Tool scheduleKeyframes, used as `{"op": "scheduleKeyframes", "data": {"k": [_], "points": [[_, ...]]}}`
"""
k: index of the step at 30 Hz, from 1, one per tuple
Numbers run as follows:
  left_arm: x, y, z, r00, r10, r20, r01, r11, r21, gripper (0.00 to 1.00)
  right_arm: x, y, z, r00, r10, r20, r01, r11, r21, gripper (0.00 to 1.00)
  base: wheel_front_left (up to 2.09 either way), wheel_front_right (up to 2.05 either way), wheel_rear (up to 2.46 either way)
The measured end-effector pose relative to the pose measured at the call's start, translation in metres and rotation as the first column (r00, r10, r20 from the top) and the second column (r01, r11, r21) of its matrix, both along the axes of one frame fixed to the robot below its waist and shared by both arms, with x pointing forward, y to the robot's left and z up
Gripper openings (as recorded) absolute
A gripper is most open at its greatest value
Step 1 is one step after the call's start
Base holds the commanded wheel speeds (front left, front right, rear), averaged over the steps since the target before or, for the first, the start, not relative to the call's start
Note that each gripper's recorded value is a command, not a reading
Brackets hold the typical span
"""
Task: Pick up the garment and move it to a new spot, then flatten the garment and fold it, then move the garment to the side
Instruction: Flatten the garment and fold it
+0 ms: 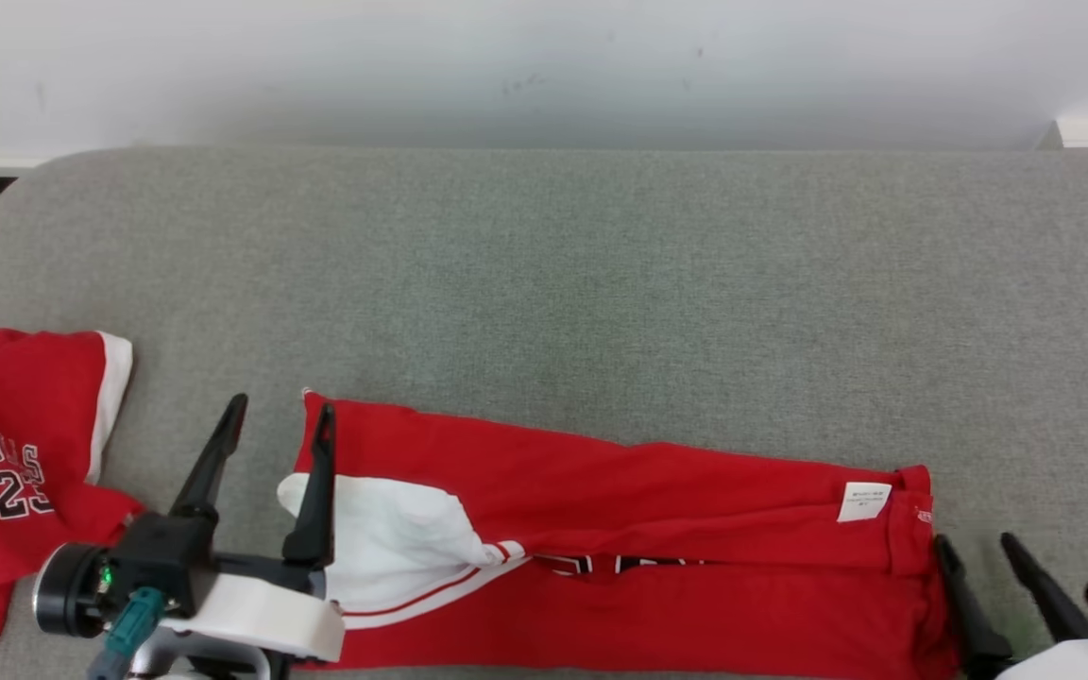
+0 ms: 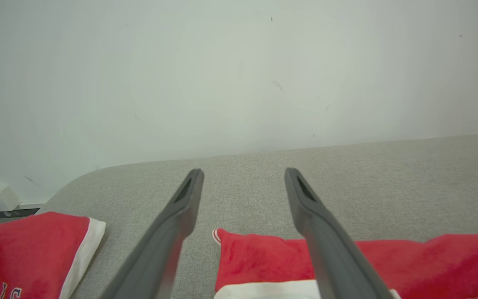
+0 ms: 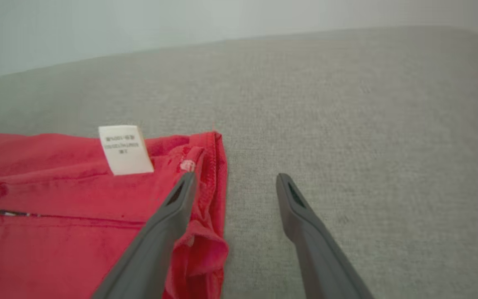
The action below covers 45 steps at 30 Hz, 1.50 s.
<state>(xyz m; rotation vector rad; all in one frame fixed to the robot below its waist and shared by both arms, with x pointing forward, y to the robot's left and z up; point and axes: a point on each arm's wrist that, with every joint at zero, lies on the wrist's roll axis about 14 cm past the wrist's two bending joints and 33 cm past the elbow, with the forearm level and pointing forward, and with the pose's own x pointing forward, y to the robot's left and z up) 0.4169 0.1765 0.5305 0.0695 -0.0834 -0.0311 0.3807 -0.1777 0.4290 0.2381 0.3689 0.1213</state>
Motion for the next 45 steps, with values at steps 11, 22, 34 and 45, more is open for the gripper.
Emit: {"op": "scheduleKeyframes", "data": {"k": [11, 22, 34, 45], "points": [[0.003, 0.003, -0.011, 1.000, 0.008, -0.020, -0.008, 1.000, -0.005, 1.00, -0.008, 0.044, -0.058, 0.977, 0.119, -0.179, -0.102, 0.990, 0.100, 0.64, 0.00, 0.00, 0.00], [0.000, 0.001, -0.004, 1.000, 0.004, -0.009, -0.004, 1.000, -0.021, 1.00, -0.008, 0.027, -0.038, 0.986, 0.096, -0.135, -0.083, 0.992, 0.098, 0.00, 0.00, 0.00, 0.00], [0.000, -0.004, 0.000, 1.000, -0.007, 0.005, 0.007, 0.999, -0.036, 1.00, 0.001, -0.045, 0.008, 0.997, -0.054, -0.059, 0.052, 0.998, -0.021, 0.00, 0.00, 0.00, 0.00], [-0.003, -0.008, 0.004, 1.000, -0.017, 0.008, 0.017, 0.999, -0.043, 1.00, 0.012, 0.114, 0.055, 0.949, 0.315, -0.011, -0.301, 0.914, 0.271, 0.00, 0.00, 0.00, 0.00]]}}
